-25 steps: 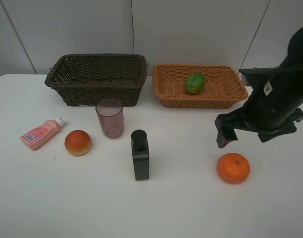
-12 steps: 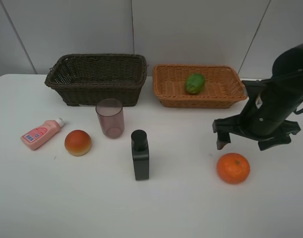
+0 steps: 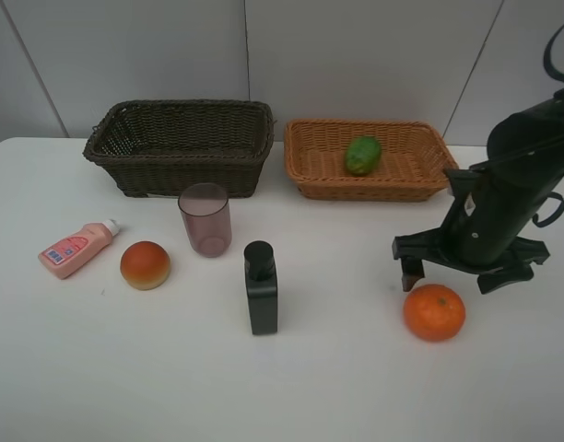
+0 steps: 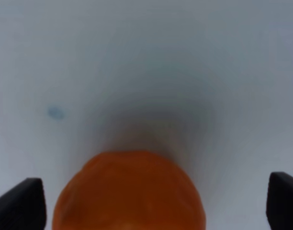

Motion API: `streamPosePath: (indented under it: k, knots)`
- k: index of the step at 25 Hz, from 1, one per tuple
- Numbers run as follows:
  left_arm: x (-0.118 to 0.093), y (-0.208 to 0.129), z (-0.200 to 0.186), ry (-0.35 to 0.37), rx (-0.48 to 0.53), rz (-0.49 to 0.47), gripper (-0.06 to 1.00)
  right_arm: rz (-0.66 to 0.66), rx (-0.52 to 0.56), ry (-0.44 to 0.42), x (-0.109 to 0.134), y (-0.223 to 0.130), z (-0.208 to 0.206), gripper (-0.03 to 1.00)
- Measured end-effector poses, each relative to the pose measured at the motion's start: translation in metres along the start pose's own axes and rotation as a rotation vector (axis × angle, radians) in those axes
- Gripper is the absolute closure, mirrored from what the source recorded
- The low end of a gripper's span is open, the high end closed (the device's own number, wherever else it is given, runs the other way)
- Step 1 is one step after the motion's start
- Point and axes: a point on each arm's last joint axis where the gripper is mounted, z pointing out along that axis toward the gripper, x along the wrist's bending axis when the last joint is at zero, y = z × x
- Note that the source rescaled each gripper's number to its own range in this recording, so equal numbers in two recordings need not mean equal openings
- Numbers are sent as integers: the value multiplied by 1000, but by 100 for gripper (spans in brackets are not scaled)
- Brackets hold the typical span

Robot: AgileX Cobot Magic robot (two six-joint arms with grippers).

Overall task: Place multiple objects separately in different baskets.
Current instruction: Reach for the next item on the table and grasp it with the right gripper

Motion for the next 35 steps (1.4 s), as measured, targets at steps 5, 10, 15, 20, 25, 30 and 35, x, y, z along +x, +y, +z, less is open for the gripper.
streamPosePath:
  k: [5, 10, 15, 20, 25, 30, 35]
  knots:
    - [0, 0, 0, 0, 0, 0, -6, 5, 13, 27, 3, -1, 0, -3]
    - [0, 0, 0, 0, 0, 0, -6, 1, 1, 48, 4, 0, 0, -3]
    - [0, 0, 0, 0, 0, 0, -6, 4, -2, 53, 5, 0, 0, -3]
    - [0, 0, 0, 0, 0, 0, -6, 8, 4, 55, 1, -11, 10, -3]
    - [0, 0, 0, 0, 0, 0, -6, 20, -12, 68, 2, -11, 12, -3]
    - [0, 0, 0, 0, 0, 0, -6, 22, 0, 63, 3, -11, 17, -3]
    - [0, 0, 0, 0, 0, 0, -6, 18, 48, 40, 4, -14, 31, -3]
